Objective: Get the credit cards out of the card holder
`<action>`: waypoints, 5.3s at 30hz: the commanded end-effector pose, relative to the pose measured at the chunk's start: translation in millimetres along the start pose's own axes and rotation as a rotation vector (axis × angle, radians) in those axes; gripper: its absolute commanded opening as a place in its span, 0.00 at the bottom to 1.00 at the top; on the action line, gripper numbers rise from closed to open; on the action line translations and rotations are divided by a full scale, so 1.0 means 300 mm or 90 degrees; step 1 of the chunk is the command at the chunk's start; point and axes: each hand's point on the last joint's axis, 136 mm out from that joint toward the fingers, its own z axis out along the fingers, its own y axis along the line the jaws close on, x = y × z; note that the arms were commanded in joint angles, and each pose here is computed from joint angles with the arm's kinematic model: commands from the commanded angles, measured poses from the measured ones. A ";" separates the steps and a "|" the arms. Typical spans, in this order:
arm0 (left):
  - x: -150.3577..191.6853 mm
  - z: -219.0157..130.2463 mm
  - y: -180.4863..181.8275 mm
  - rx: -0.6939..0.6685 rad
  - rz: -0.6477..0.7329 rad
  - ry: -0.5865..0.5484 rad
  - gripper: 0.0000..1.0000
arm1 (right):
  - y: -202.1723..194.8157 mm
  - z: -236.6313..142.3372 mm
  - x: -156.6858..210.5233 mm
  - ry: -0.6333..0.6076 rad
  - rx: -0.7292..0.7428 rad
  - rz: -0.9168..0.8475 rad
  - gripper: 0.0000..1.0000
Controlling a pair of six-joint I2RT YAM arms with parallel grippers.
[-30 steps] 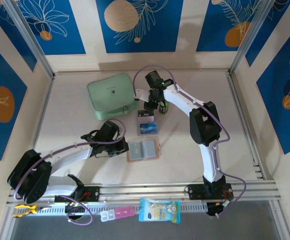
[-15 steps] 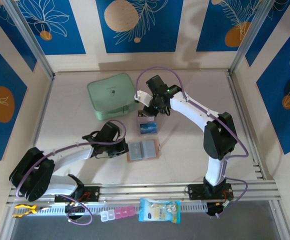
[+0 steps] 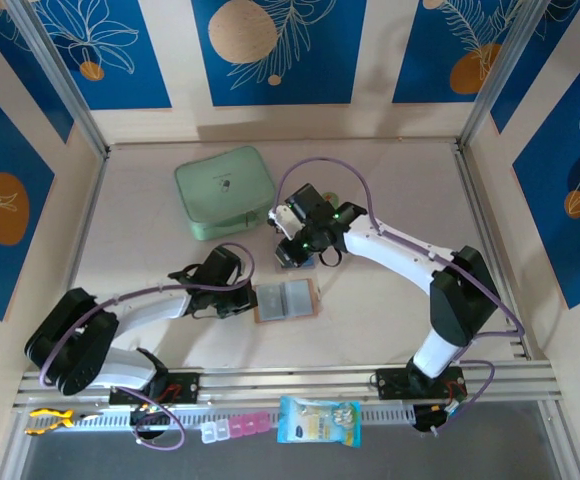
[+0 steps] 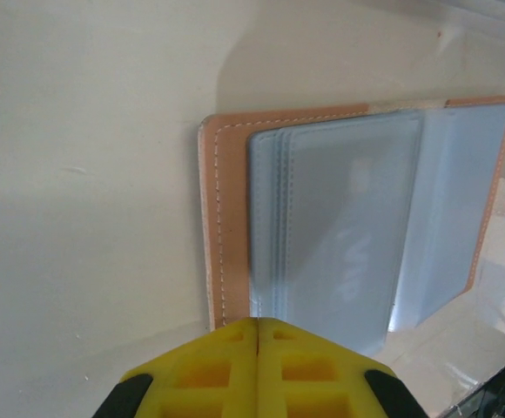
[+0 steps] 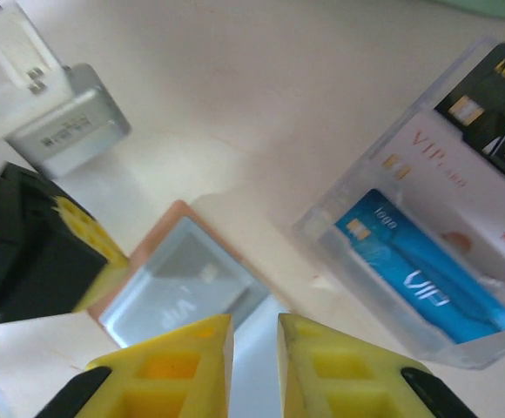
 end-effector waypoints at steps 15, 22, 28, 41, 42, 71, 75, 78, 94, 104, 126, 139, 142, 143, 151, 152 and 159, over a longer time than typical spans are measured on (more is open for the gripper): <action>-0.019 0.024 0.015 -0.021 0.027 0.013 0.02 | 0.138 0.019 0.133 0.067 -0.086 0.359 0.19; -0.014 0.028 0.026 -0.024 0.025 0.020 0.02 | 0.183 0.072 0.161 0.077 -0.146 0.423 0.26; -0.006 0.034 0.026 -0.020 0.020 0.027 0.02 | 0.196 0.132 0.189 0.107 -0.160 0.459 0.31; 0.001 0.030 0.034 -0.018 0.014 0.023 0.02 | 0.197 0.225 0.226 0.158 -0.165 0.491 0.31; 0.002 0.030 0.034 -0.017 0.013 0.023 0.02 | 0.196 0.231 0.230 0.163 -0.163 0.492 0.31; 0.016 0.025 0.058 -0.026 0.002 0.024 0.03 | 0.131 0.273 0.327 0.203 -0.093 0.493 0.31; 0.017 0.025 0.060 -0.029 0.002 0.025 0.03 | 0.114 0.262 0.331 0.200 -0.090 0.496 0.31; 0.018 0.024 0.063 -0.030 0.002 0.026 0.03 | 0.108 0.254 0.333 0.197 -0.092 0.494 0.31; -0.010 -0.024 0.010 -0.013 0.017 0.004 0.03 | 0.095 0.262 0.356 0.195 -0.110 0.496 0.26; -0.058 -0.090 -0.150 0.087 0.048 -0.025 0.18 | 0.096 0.265 0.361 0.174 -0.157 0.504 0.19; -0.048 0.028 -0.172 0.097 0.015 0.020 0.29 | 0.075 0.256 0.374 0.136 -0.243 0.524 0.15; -0.045 0.069 -0.184 0.099 0.007 0.040 0.28 | 0.070 0.252 0.375 0.130 -0.261 0.528 0.15; -0.049 0.072 -0.205 0.114 0.005 0.042 0.25 | 0.073 0.246 0.368 0.128 -0.267 0.526 0.15; -0.051 0.071 -0.214 0.121 0.005 0.043 0.24 | 0.073 0.242 0.364 0.126 -0.268 0.526 0.15; -0.061 0.048 -0.243 0.132 0.005 0.038 0.24 | 0.076 0.162 0.294 0.089 -0.261 0.519 0.20; -0.059 0.047 -0.245 0.131 0.006 0.040 0.25 | 0.071 0.151 0.289 0.085 -0.252 0.518 0.20; -0.054 0.035 -0.268 0.139 0.009 0.042 0.23 | 0.023 0.065 0.278 0.061 -0.211 0.529 0.21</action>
